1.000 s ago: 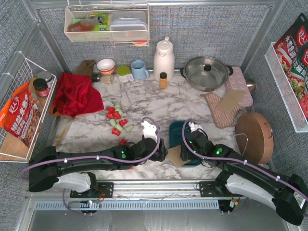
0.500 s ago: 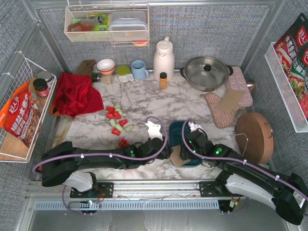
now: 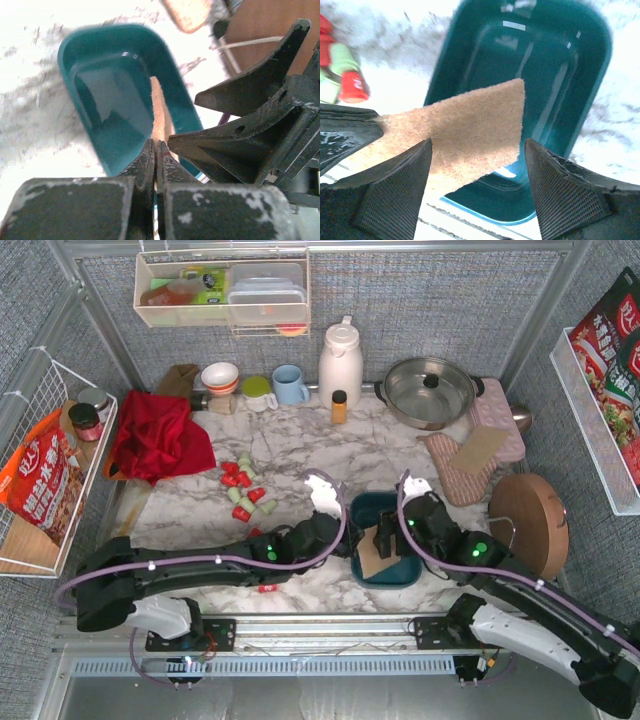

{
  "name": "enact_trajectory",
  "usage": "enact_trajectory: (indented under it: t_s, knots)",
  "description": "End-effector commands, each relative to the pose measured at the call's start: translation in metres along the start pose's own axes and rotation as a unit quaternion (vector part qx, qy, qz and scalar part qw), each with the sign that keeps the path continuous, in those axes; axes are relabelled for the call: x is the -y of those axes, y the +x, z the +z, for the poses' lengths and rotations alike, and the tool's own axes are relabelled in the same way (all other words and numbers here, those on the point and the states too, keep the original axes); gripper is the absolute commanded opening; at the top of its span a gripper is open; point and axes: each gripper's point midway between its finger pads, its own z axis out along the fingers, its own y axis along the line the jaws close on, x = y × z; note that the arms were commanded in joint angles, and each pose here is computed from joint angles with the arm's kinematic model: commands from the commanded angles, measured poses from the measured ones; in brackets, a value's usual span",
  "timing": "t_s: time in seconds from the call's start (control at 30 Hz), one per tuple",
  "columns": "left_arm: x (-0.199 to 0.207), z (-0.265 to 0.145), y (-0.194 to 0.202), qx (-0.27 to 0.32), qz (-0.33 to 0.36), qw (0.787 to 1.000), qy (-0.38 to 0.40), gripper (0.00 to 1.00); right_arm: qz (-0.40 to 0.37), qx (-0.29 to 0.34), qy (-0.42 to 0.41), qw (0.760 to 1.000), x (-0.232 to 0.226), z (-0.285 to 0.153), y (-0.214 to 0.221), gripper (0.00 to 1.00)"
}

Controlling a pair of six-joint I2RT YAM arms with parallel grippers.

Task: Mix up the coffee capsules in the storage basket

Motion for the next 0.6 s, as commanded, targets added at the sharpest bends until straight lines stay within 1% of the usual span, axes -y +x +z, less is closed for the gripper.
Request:
enact_trajectory:
  t_s: [0.0, 0.07, 0.13, 0.2, 0.3, 0.37, 0.4, 0.47, 0.5, 0.53, 0.57]
  knots:
    - [0.025, -0.013, -0.045, 0.056, 0.067, 0.995, 0.038, 0.0, -0.066, 0.051, 0.008, 0.996, 0.005, -0.031, -0.041, 0.79]
    - [0.029, -0.022, -0.062, 0.077, 0.103, 0.991, 0.045, 0.0, -0.116, 0.079, -0.015, 0.99, -0.003, -0.045, -0.061, 0.79]
    - [0.025, -0.03, -0.077, 0.1, 0.147, 0.983, 0.039, 0.0, -0.155, 0.115, -0.04, 0.98, -0.012, -0.054, -0.079, 0.79]
    - [0.02, -0.039, -0.087, 0.115, 0.216, 0.969, 0.043, 0.0, -0.192, 0.155, -0.076, 0.966, -0.027, -0.057, -0.093, 0.79]
    - [0.011, -0.049, -0.088, 0.132, 0.331, 0.932, 0.06, 0.0, -0.281, 0.214, -0.152, 0.923, -0.057, -0.06, -0.103, 0.78]
    - [0.007, -0.056, -0.083, 0.14, 0.393, 0.905, 0.08, 0.0, -0.325, 0.246, -0.184, 0.894, -0.073, -0.06, -0.11, 0.72]
    - [0.005, -0.059, -0.078, 0.138, 0.428, 0.888, 0.094, 0.0, -0.338, 0.255, -0.194, 0.885, -0.079, -0.06, -0.113, 0.7]
    - [0.007, -0.07, -0.066, 0.133, 0.466, 0.864, 0.135, 0.0, -0.36, 0.25, -0.215, 0.873, -0.091, -0.056, -0.116, 0.7]
    - [0.008, -0.075, -0.059, 0.127, 0.479, 0.854, 0.158, 0.0, -0.379, 0.241, -0.226, 0.865, -0.096, -0.054, -0.116, 0.7]
    - [0.01, -0.082, -0.055, 0.126, 0.484, 0.848, 0.176, 0.0, -0.392, 0.225, -0.24, 0.859, -0.101, -0.054, -0.113, 0.7]
    - [0.011, -0.089, -0.053, 0.128, 0.486, 0.843, 0.19, 0.0, -0.414, 0.214, -0.252, 0.848, -0.106, -0.054, -0.112, 0.7]
